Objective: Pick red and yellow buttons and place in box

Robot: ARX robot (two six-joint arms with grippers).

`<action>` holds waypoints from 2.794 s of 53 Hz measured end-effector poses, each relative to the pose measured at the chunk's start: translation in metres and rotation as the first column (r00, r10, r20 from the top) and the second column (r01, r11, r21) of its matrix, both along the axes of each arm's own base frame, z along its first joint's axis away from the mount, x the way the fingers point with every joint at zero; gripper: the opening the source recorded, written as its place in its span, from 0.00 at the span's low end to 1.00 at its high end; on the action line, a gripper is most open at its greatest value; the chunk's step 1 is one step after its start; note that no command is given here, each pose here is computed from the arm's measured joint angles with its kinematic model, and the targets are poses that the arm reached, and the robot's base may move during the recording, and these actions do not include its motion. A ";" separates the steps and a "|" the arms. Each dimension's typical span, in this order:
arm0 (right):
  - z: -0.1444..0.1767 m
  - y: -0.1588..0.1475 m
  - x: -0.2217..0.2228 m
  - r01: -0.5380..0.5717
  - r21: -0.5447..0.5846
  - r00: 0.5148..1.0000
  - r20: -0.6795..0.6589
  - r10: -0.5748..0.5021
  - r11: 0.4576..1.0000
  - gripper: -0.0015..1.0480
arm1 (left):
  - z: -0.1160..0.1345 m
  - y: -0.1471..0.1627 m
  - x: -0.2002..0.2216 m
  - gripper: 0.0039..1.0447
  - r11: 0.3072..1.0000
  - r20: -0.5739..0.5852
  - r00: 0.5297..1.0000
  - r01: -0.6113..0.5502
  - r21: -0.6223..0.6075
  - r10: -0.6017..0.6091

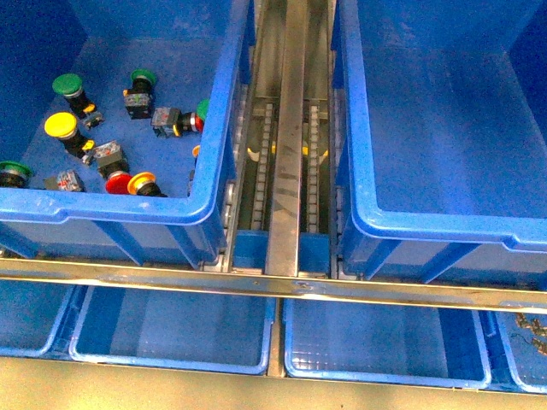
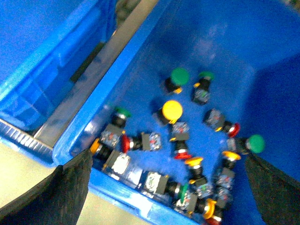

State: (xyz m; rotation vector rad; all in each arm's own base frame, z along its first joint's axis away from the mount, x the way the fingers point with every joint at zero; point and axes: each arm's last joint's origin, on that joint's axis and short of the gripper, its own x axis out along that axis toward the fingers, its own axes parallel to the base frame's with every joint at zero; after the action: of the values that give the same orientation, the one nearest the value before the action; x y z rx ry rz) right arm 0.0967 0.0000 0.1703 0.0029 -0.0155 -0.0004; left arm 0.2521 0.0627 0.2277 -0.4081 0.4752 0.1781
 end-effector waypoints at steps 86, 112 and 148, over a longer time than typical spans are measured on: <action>0.000 0.000 0.000 0.000 0.000 1.000 0.000 0.000 1.000 0.94 | -0.156 -0.045 0.214 0.93 0.988 -0.294 0.946 0.152 0.035 -0.135; 0.000 0.000 0.000 0.000 0.000 1.000 0.000 0.000 1.000 0.94 | -0.157 -0.045 0.215 0.62 0.987 -0.288 0.946 0.161 0.024 -0.147; 0.000 0.000 0.000 0.000 0.000 1.000 0.000 0.000 1.000 0.94 | -0.136 -0.033 0.196 0.33 0.986 -0.235 0.960 0.136 -0.094 -0.155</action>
State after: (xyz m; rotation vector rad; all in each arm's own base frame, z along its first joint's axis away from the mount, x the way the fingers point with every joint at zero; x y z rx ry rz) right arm 0.0967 0.0000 0.1703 0.0029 -0.0155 -0.0004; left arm 0.4485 0.0293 0.0919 -0.4276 0.7514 0.0667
